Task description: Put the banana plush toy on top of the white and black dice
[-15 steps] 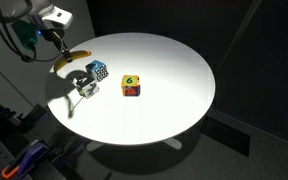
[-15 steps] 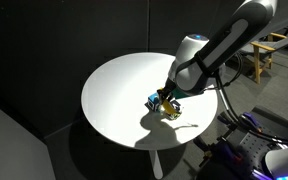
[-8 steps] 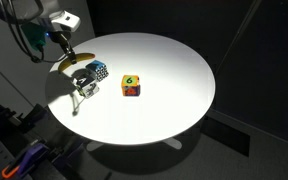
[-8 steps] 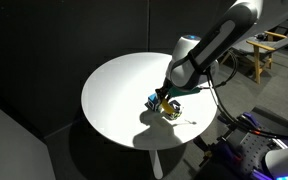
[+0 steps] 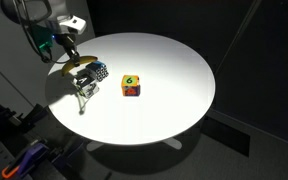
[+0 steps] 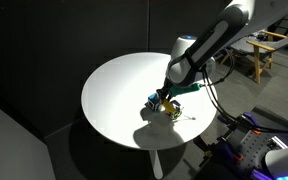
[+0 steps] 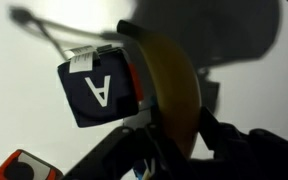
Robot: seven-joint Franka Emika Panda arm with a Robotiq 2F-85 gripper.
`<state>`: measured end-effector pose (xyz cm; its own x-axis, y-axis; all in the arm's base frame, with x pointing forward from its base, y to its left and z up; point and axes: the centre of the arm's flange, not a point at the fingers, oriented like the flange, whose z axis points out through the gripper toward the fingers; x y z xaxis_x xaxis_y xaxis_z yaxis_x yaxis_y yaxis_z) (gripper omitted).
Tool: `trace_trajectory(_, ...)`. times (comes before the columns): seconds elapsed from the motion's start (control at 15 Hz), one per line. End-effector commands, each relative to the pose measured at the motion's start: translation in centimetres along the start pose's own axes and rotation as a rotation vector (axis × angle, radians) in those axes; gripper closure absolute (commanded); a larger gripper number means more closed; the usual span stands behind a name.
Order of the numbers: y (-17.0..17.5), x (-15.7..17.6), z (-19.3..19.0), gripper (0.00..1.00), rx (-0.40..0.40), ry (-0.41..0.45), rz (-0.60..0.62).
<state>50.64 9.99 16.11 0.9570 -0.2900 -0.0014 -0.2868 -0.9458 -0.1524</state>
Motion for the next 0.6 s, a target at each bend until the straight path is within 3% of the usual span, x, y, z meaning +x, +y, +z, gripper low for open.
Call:
trace_trajectory(0.0,0.53,1.57,0.10,0.84,-0.017,-0.020,-0.054)
trace_trajectory(0.53,1.36,2.57,0.88,0.84,-0.066,-0.029,-0.125)
